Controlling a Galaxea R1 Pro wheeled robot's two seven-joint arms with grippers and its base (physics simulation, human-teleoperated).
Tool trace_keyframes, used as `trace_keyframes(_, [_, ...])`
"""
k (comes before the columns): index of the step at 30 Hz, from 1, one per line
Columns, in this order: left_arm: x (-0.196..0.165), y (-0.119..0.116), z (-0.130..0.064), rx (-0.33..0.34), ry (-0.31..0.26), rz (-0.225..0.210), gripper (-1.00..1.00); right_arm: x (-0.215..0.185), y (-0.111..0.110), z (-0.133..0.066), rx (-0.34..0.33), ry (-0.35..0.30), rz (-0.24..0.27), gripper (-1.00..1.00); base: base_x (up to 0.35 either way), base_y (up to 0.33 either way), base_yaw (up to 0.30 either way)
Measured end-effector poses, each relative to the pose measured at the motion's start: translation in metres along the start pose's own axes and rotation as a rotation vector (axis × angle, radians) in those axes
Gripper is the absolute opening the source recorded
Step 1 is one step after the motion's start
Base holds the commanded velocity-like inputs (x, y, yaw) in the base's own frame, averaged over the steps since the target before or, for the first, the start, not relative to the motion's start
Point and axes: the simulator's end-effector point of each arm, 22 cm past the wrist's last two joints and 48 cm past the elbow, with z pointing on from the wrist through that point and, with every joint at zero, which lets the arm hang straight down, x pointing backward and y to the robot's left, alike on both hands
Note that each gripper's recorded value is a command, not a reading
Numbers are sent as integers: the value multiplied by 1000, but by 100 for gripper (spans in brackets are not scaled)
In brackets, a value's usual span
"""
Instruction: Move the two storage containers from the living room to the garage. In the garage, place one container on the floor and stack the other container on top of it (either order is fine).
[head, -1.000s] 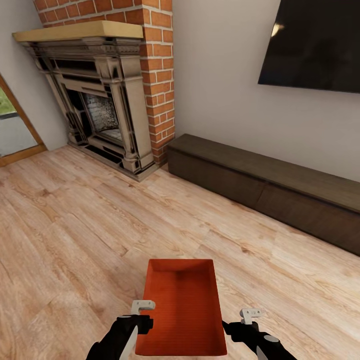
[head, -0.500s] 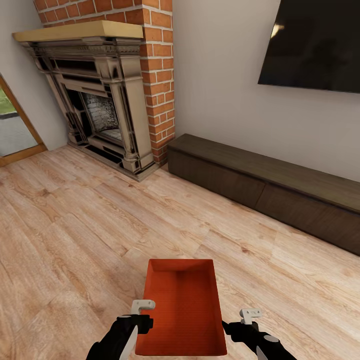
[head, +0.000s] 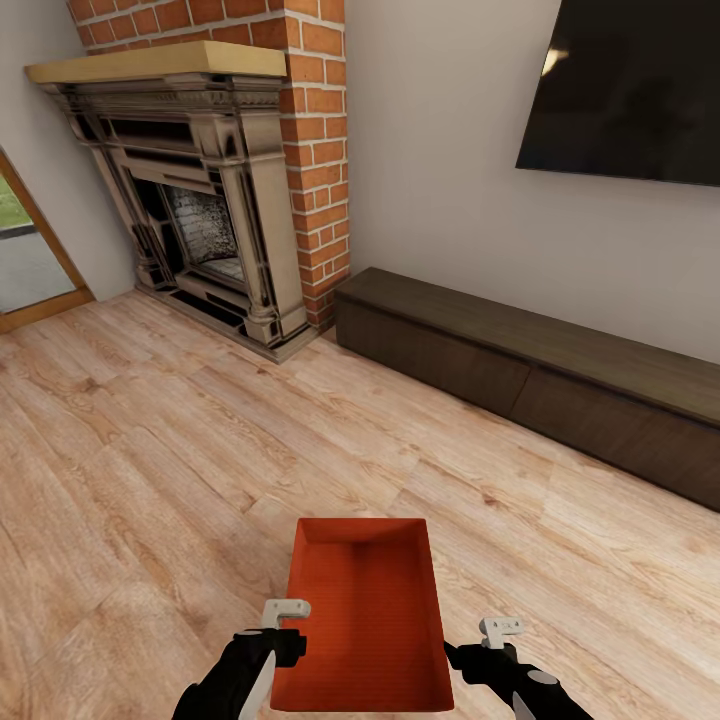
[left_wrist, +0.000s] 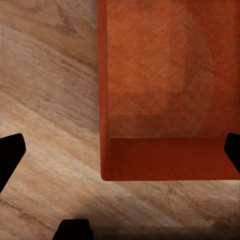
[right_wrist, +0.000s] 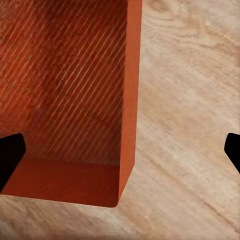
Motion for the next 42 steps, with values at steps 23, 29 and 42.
trace_keyframes(23, [9,0,20,0,0,1,100,13,-3,18,0,0,-1,100,0,0,0])
trace_keyframes(29, [9,0,20,0,1,0,100,13,-3,18,-4,0,-1,100,0,0,0])
trace_keyframes(42, [9,0,20,0,1,0,100,13,12,18,-70,2,-3,100,0,0,0])
